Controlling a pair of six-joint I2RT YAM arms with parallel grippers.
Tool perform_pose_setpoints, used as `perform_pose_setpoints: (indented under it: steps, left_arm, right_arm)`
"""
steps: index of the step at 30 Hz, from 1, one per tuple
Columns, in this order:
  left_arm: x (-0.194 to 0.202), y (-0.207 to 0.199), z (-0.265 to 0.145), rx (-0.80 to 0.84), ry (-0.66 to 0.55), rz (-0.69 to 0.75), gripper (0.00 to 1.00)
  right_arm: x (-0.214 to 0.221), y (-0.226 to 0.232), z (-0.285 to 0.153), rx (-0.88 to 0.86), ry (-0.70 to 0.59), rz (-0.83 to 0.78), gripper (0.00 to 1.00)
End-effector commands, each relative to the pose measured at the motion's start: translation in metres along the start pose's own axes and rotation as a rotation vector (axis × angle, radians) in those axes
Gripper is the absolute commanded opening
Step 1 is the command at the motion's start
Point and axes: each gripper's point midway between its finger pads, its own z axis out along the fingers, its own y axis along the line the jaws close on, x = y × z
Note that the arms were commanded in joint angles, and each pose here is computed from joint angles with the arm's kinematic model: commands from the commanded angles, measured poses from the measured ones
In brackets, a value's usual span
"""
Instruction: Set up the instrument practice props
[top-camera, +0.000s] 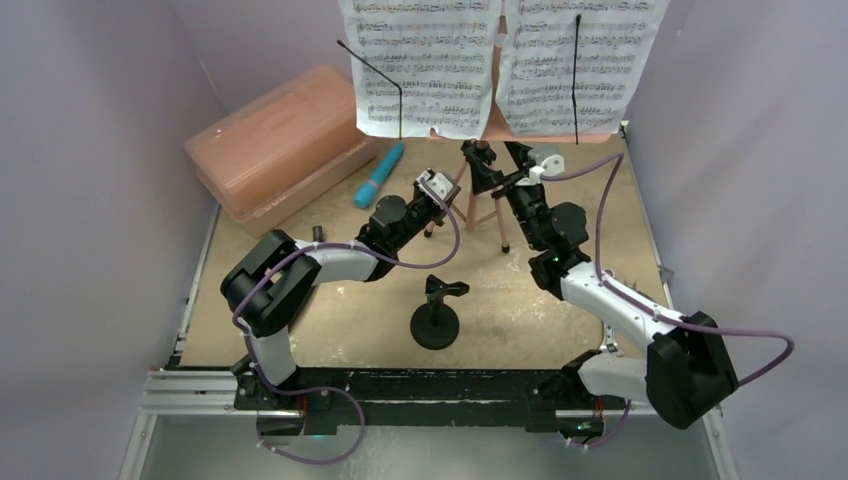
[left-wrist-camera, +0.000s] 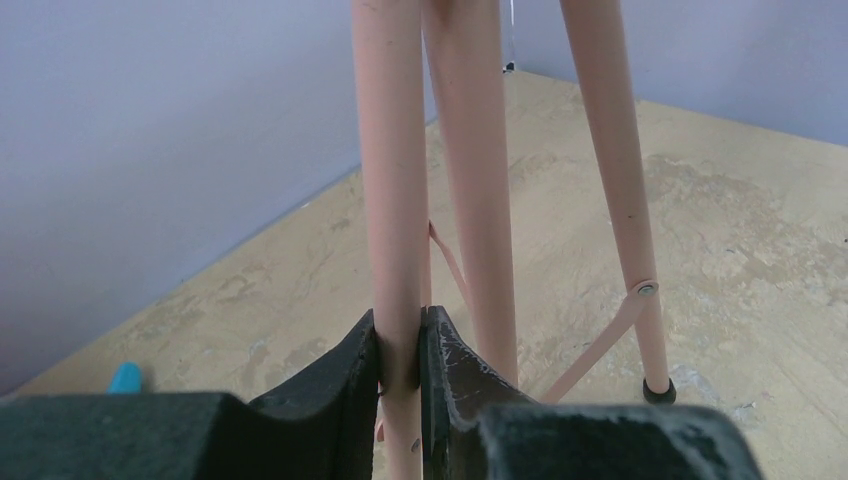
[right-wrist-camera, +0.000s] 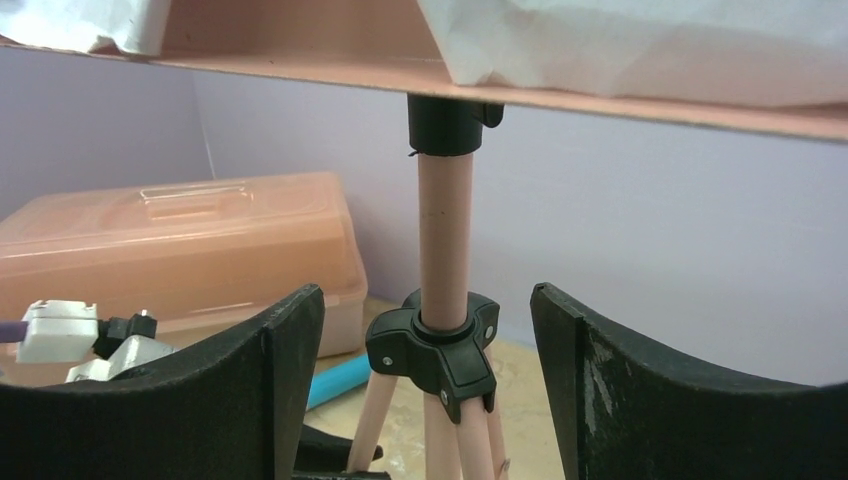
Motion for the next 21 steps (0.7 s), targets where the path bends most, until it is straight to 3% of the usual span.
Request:
perform_pose_setpoints:
  steps: [1,3,12,21]
  left_arm:
    - [-0.032,0.004,0.004,0.007,-0.109,0.036,0.06]
    - [-0.033,0.002,0.003,0.019,-0.113,0.043,0.0]
    - [-0.038,-0.002,0.004,0.045,-0.125,0.048,0.0]
    - [-0.041,-0.006,0.004,0.067,-0.131,0.052,0.0]
  right_arm:
    - [-0.039,-0.003,0.013,0.017,-0.159,-0.015,0.77]
    - [-0.042,-0.003,0.015,0.015,-0.186,-0.01,0.76]
    - [-0.045,-0.004,0.029,0.025,-0.239,-0.008,0.71]
    - [-0.041,0.0,0.045,0.008,-0.24,-0.012,0.6]
